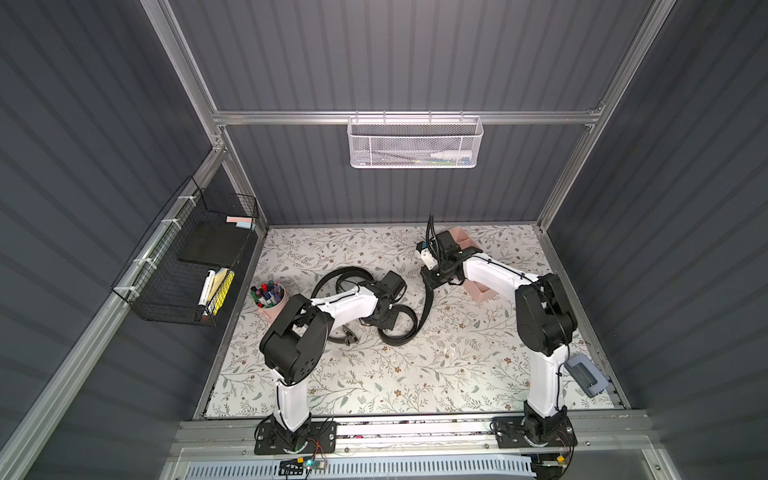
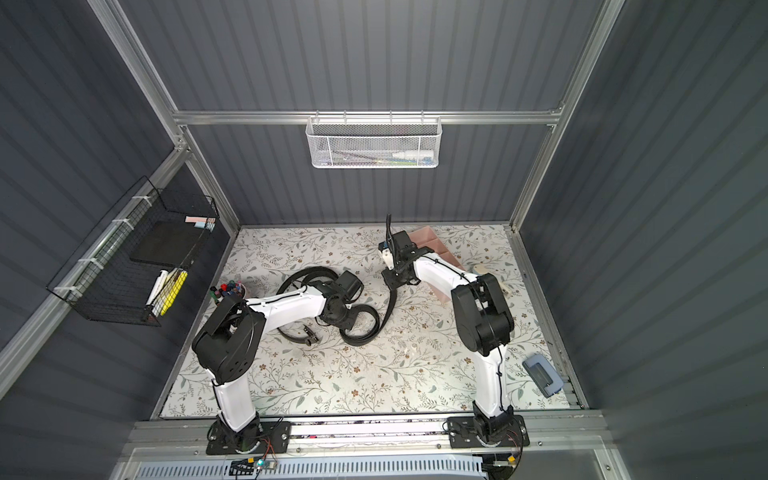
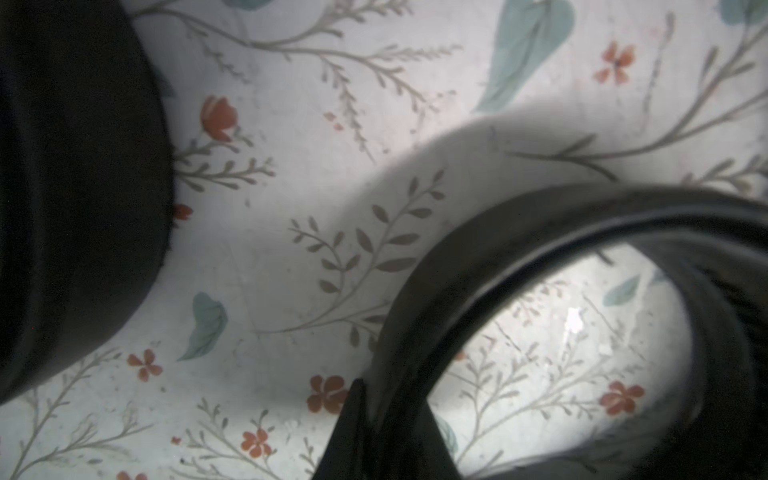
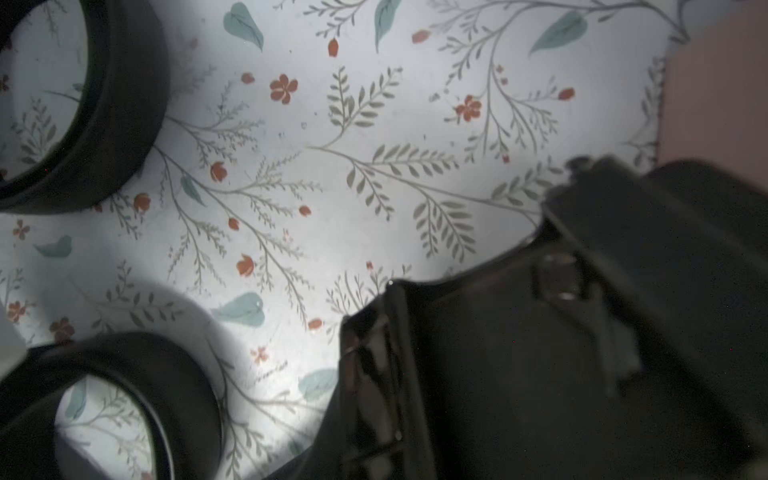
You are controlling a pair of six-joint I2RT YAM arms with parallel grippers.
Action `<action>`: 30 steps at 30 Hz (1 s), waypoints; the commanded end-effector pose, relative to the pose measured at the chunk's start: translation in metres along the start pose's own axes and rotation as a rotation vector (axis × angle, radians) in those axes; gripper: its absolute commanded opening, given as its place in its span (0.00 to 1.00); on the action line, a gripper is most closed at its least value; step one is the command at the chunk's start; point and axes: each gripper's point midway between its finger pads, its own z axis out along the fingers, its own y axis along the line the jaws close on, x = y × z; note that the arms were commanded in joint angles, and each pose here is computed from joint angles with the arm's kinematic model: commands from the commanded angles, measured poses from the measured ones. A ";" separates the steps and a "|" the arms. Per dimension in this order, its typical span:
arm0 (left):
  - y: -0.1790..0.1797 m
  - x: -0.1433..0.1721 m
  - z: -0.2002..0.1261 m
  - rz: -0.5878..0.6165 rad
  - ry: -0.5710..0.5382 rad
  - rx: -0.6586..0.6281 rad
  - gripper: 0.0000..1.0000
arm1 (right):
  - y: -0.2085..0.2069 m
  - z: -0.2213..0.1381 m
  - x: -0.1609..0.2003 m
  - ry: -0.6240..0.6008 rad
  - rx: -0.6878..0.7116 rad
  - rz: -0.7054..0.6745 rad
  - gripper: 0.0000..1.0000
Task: Place the belts into the storage roll
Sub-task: Roll the belt at the center of the board.
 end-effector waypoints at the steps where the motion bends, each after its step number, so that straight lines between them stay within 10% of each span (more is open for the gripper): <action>1: -0.025 0.072 0.027 0.119 0.240 0.047 0.03 | 0.004 0.010 -0.015 -0.004 -0.034 -0.045 0.04; 13: -0.044 0.069 0.033 0.092 0.226 0.091 0.03 | 0.016 -0.049 -0.047 -0.041 -0.113 0.212 0.68; 22: -0.069 0.065 0.035 0.110 0.205 0.115 0.03 | 0.029 -0.129 0.120 0.204 -0.179 0.909 0.80; 30: -0.084 0.078 0.031 0.144 0.207 0.116 0.03 | 0.069 -0.114 0.164 0.227 -0.344 1.022 0.88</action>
